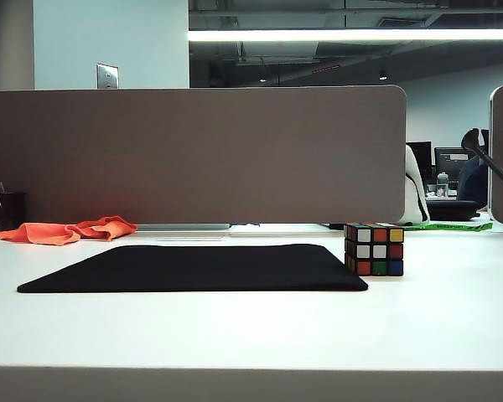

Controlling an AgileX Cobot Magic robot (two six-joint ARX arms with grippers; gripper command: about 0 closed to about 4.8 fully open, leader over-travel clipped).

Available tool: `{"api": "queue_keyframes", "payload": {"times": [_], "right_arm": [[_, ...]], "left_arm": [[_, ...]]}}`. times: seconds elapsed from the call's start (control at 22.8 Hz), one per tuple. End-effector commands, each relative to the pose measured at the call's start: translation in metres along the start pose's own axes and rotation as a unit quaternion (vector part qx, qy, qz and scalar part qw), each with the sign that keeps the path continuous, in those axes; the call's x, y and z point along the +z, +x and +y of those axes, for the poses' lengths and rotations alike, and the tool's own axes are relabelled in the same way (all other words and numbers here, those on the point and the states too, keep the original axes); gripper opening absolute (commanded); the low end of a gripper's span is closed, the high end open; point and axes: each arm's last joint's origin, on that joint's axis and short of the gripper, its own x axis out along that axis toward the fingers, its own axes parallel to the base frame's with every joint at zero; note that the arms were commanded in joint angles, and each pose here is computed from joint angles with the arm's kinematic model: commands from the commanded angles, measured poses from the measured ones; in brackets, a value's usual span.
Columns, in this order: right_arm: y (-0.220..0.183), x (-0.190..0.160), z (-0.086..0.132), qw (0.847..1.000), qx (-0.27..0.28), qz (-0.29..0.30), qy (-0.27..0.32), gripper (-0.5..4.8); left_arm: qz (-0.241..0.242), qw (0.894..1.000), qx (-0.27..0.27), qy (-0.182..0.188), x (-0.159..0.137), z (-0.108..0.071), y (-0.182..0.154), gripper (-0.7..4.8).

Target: Pick up the cube on the right side of the mouse pad, then place it in the center of the mouse pad.

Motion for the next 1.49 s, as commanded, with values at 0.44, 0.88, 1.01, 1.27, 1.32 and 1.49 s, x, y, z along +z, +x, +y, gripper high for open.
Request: {"api": "queue_keyframes", "payload": {"times": [0.44,0.88,1.01,1.27,1.32,1.49], "right_arm": [[0.000,0.001,0.000,1.000,0.000,-0.005,-0.001,-0.05],[0.000,0.002,0.000,1.000,0.004,-0.011,-0.001,-0.05],[-0.001,0.007,0.001,1.000,0.007,-0.024,0.001,-0.05],[-0.010,0.037,0.001,1.000,-0.014,0.018,-0.016,-0.05],[-0.012,0.040,0.002,1.000,-0.015,0.021,-0.016,-0.05],[-0.012,0.053,0.001,0.998,-0.026,0.048,-0.025,-0.05]], "left_arm": [[-0.007,1.000,0.000,0.000,0.002,0.000,0.000,-0.05],[-0.009,1.000,0.000,-0.009,0.003,0.000,0.000,-0.06],[-0.011,0.999,-0.026,-0.020,0.003,-0.002,0.000,-0.06],[0.017,0.992,-0.121,-0.035,0.006,-0.007,-0.003,-0.06],[0.023,0.991,-0.127,-0.034,0.008,-0.007,-0.003,-0.06],[0.024,0.986,-0.161,-0.033,0.016,-0.009,-0.006,-0.06]]}}
